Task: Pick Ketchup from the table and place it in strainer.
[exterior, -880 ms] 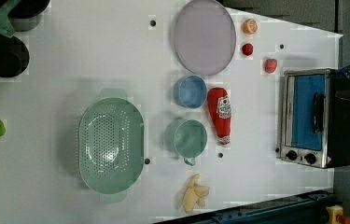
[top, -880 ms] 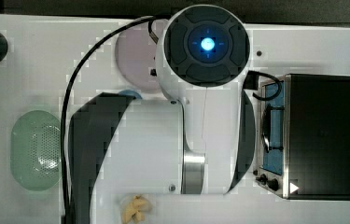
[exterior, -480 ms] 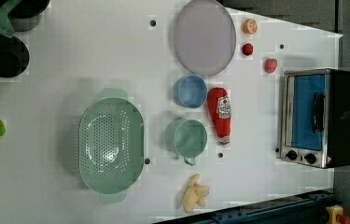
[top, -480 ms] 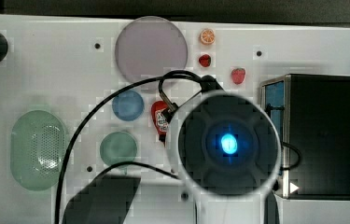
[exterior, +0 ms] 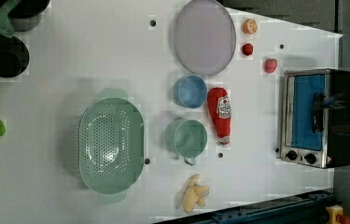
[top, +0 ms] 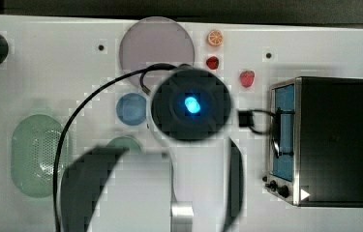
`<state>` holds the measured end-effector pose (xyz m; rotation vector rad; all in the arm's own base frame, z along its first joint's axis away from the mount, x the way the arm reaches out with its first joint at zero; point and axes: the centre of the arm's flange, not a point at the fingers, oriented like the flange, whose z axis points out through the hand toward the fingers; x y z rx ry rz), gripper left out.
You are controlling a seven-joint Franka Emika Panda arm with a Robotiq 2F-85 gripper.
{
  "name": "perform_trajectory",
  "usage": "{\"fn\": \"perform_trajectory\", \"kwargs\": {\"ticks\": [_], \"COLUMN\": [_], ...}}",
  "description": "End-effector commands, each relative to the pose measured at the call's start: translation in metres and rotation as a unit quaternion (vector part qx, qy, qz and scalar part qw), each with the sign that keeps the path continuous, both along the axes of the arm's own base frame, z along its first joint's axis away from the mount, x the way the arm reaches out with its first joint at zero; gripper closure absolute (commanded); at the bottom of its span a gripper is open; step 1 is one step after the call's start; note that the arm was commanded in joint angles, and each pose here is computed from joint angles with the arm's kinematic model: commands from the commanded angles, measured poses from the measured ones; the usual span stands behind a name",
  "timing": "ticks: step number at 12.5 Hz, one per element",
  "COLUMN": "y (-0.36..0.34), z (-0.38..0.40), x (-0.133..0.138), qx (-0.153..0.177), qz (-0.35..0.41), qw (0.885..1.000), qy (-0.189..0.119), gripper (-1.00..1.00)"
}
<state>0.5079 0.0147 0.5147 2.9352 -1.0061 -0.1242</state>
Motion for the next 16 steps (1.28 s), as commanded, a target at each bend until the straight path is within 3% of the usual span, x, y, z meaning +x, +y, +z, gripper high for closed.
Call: {"fn": "perform_trajectory", "kwargs": {"ticks": [1,5,8,9,16], "y": [0.009,0.012,0.013,0.014,0.014], "z": [-0.084,-0.151,-0.201,-0.217,-0.322], "x": [0.01,0.02,0.015,0.012,-0.006], "qx": [0.03,0.049,0.054,0.057,0.068], "qz": [0.142,0.321,0.409,0.419,0.411], "qw": [0.989,0.946,0.911,0.906,0.909], "qy": [0.042,0.009,-0.009,-0.009,-0.013], "gripper": [-1.0,-1.0,-1.0,-1.0,-1.0]}}
